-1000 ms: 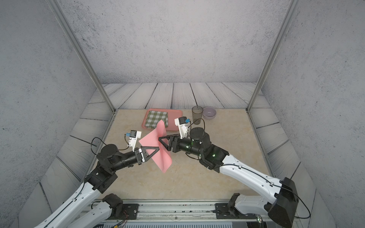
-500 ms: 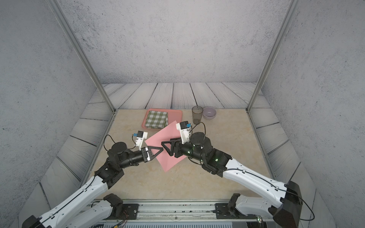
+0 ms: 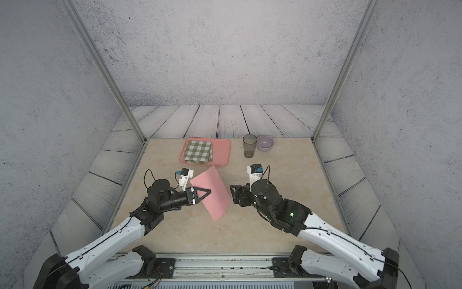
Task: Fold the square paper diagonally
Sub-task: Pick up the paper from the center of the board, then fold the paper at the center of the board.
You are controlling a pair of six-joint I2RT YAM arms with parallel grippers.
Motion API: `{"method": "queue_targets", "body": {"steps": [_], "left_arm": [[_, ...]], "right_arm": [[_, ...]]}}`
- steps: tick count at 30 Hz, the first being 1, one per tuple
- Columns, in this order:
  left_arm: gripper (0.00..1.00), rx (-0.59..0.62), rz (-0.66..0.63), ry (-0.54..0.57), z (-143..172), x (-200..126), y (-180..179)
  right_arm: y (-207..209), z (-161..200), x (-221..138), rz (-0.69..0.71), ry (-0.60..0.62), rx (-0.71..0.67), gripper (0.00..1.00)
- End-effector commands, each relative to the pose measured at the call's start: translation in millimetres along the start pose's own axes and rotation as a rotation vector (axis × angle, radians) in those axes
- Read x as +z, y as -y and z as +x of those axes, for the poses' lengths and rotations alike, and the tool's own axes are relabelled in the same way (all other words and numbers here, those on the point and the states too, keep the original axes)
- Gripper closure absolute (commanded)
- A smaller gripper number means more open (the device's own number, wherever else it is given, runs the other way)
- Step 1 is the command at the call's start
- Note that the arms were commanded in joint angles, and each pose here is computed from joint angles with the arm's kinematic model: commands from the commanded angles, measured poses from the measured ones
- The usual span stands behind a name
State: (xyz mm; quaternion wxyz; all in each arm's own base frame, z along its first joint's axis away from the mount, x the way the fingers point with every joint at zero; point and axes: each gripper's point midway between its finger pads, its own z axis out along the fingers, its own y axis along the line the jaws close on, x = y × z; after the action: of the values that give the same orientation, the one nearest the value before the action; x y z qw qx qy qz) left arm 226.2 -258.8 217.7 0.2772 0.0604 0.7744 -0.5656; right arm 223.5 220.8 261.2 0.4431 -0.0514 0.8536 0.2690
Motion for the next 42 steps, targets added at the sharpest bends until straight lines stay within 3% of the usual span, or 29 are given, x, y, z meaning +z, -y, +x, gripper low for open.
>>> {"method": "queue_targets", "body": {"steps": [1,4,8,14,17,24,31,42], "left_arm": [[1.00,0.040,0.068,-0.012,1.8,9.8,15.3],[1.00,0.065,0.112,-0.054,7.8,24.4,34.0],[1.00,0.112,0.204,-0.093,12.7,35.8,73.8],[1.00,0.172,0.379,-0.114,11.6,24.8,140.3],[1.00,0.196,0.403,-0.083,9.0,11.2,151.0],[1.00,0.154,0.182,-0.055,28.6,14.9,80.0],[1.00,0.097,-0.018,-0.124,61.5,40.9,-3.8],[1.00,0.014,-0.084,-0.271,98.5,87.4,-67.5]], "right_arm": [[63.6,24.7,-10.8,0.251,-0.062,-0.004,0.17],[97.8,42.3,-13.1,0.324,-0.138,0.078,0.16],[130.2,49.5,-19.4,0.372,-0.144,0.142,0.14],[143.9,60.8,4.9,0.262,-0.261,0.272,0.12],[153.4,64.0,19.2,0.250,-0.305,0.322,0.13],[158.0,60.0,23.4,0.252,-0.283,0.316,0.12],[173.9,76.8,13.6,0.329,-0.286,0.306,0.13],[171.2,84.3,3.7,0.309,-0.283,0.280,0.15]]}}
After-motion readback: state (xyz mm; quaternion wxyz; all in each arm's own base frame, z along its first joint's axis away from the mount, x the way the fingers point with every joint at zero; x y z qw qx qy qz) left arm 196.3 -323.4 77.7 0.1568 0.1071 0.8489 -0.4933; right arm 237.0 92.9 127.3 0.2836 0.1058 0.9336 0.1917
